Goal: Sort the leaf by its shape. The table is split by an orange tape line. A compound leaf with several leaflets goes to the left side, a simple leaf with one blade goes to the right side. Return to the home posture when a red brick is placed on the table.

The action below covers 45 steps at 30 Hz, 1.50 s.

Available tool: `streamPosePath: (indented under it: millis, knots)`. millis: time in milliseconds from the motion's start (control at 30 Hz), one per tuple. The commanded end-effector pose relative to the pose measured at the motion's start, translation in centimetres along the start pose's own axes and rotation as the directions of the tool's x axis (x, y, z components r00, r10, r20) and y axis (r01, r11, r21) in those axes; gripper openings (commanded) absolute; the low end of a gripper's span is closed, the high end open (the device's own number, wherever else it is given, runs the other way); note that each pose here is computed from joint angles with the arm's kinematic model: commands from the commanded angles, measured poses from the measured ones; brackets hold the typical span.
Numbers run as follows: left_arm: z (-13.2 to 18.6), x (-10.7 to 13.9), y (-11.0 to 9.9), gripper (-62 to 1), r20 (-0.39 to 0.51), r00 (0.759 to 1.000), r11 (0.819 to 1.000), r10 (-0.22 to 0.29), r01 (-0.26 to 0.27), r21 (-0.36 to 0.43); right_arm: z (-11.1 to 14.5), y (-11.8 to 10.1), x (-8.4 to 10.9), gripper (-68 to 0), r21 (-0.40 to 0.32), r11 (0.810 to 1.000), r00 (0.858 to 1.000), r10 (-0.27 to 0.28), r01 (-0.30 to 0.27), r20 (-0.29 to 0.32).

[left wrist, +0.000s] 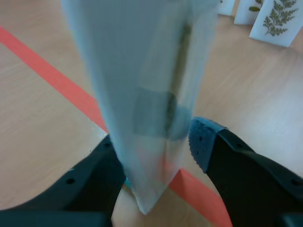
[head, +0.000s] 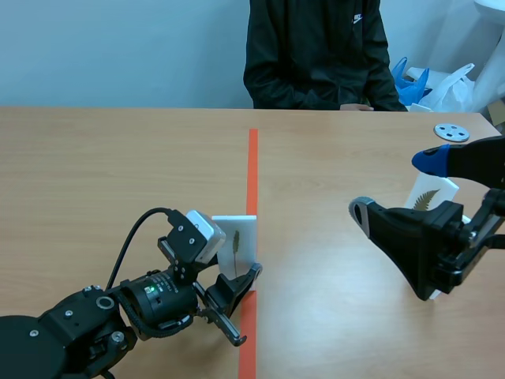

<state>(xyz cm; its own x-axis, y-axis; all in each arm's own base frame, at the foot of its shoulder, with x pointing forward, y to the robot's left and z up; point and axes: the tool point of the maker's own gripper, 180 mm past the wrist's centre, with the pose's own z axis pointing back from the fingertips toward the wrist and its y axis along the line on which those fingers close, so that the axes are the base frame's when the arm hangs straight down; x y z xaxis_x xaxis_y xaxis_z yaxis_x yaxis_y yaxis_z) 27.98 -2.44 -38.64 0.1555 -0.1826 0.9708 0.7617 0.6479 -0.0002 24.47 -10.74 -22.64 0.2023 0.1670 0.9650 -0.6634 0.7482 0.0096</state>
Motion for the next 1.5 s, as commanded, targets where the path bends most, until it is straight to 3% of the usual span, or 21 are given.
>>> streamPosePath:
  millis: [0,167,433,667,900,1033,1167,1300,1467]
  knots:
    - [-0.4,1.5,0.0,-44.0,0.048,0.999,1.0,0.002,-0.002,-0.005,-0.1,-0.2,0.8,0.4,-0.002,1.0,1.0,0.001,-0.001,0.03]
    - [-0.4,1.4,0.0,-52.3,0.048,0.999,1.0,0.002,-0.002,-0.005,-0.1,-0.2,0.8,0.4,-0.002,1.0,1.0,0.001,-0.001,0.03]
    - [-0.4,1.7,0.0,-52.5,0.054,0.999,1.0,0.0,0.0,-0.006,-0.1,-0.2,0.8,0.4,-0.003,1.0,1.0,-0.001,0.001,0.031]
    - [-0.4,2.7,0.3,-52.5,0.061,0.998,1.0,-0.012,0.013,-0.007,-0.3,0.0,0.9,0.4,-0.017,0.999,0.998,-0.035,0.036,0.058]
    - [0.6,3.8,1.9,-55.7,0.054,0.998,0.999,-0.029,0.028,0.022,-0.3,0.0,0.9,0.4,-0.017,0.999,0.998,-0.035,0.036,0.057]
    - [1.8,4.3,5.0,-55.6,0.036,0.999,0.995,-0.029,0.026,0.094,-0.3,0.0,0.9,0.4,-0.017,0.999,0.998,-0.035,0.036,0.057]
    - [4.1,5.1,9.9,-55.6,0.051,0.999,0.976,0.0,-0.011,0.217,-0.3,0.0,0.9,0.4,-0.017,0.999,0.998,-0.035,0.036,0.057]
    - [7.3,5.7,15.1,-55.6,0.059,0.998,0.937,0.024,-0.043,0.347,-0.3,0.0,0.9,0.4,-0.017,0.999,0.998,-0.035,0.036,0.057]
    - [11.4,7.0,20.3,-55.6,0.076,0.997,0.878,0.013,-0.048,0.476,-0.3,0.0,0.9,0.4,-0.017,0.999,0.998,-0.034,0.035,0.056]
